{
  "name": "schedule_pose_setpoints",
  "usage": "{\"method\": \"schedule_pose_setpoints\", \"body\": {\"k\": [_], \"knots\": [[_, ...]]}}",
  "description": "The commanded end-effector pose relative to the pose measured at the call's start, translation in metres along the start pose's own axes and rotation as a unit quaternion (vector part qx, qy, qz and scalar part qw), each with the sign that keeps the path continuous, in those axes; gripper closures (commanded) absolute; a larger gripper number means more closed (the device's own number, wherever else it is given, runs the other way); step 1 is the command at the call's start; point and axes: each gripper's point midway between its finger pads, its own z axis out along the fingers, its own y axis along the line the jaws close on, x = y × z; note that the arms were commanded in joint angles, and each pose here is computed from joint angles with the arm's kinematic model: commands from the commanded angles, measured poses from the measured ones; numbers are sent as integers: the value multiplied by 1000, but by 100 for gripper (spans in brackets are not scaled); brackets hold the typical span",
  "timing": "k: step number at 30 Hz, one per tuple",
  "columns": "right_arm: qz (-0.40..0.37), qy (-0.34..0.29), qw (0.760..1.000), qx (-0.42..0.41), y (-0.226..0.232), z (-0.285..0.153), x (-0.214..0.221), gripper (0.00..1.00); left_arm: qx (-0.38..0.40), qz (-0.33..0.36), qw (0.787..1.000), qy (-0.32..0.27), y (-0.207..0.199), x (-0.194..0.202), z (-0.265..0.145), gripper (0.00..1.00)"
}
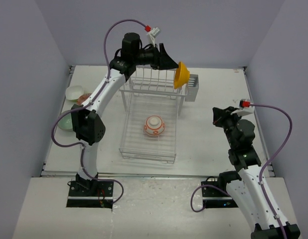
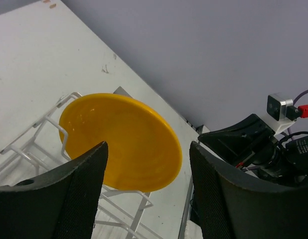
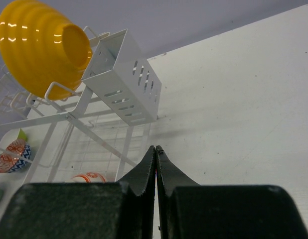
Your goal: Unload the bowls from the dish rack
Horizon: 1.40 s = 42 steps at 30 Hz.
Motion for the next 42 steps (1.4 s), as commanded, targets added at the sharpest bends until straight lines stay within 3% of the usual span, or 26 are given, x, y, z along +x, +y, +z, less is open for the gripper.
{"method": "schedule_pose_setpoints", "body": {"k": [1, 25, 42], "knots": [[-6, -10, 1000, -14, 7, -1, -8, 100, 40, 8, 999, 10, -38, -3, 8, 33], [-3, -19, 1000, -24, 9, -5, -9, 100, -9, -19, 999, 25, -24, 21, 39, 42], [2, -19, 999, -32, 11, -7, -7, 100, -136, -3, 991, 6, -7, 30, 51, 49]]}}
